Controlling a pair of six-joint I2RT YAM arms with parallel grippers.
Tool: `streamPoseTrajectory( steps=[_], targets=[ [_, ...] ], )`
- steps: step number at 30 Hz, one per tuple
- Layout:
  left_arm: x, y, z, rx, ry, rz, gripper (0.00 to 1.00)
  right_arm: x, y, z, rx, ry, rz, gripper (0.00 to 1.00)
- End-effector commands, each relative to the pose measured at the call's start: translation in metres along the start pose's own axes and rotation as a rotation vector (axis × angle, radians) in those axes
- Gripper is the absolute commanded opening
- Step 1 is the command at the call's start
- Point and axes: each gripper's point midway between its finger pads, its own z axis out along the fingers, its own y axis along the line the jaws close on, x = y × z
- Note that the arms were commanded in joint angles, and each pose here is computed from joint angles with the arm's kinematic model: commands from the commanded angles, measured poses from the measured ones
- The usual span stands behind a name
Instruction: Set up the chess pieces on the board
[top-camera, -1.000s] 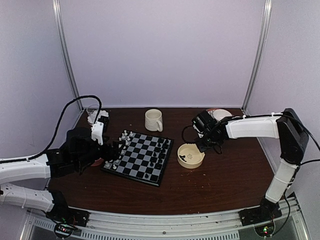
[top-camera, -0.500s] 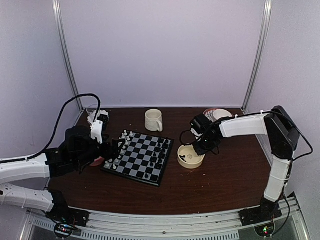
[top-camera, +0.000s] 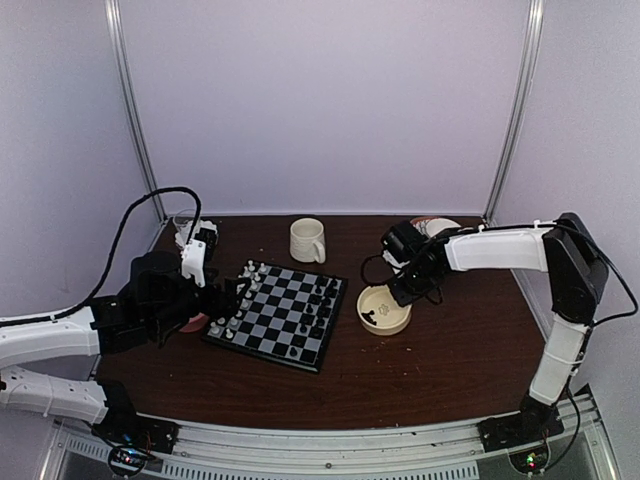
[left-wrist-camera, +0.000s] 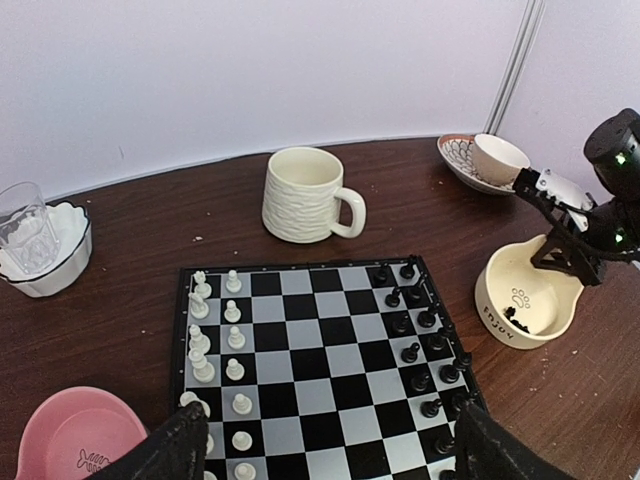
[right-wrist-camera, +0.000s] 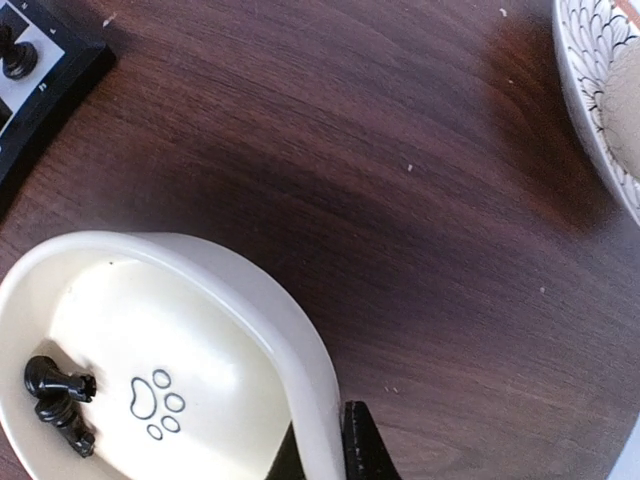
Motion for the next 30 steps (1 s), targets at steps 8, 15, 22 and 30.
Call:
streamPoseTrajectory(
  steps=[8, 15, 22, 30],
  targets=[
    [-0.015, -0.025, 0.008, 0.111, -0.003, 0.034, 0.80, -0.017, -0.015, -0.059, 0.261, -0.115, -0.123, 0.00],
    [0.000, -0.069, 0.030, 0.270, 0.114, 0.079, 0.66, -0.025, -0.004, -0.074, 0.203, -0.211, -0.104, 0.00],
    [0.009, -0.110, 0.026, 0.455, 0.141, 0.154, 0.59, -0.030, 0.006, -0.097, 0.151, -0.327, -0.103, 0.00],
    [0.024, -0.158, 0.021, 0.593, 0.135, 0.287, 0.54, -0.032, 0.032, -0.109, 0.058, -0.371, -0.129, 0.00]
  ],
)
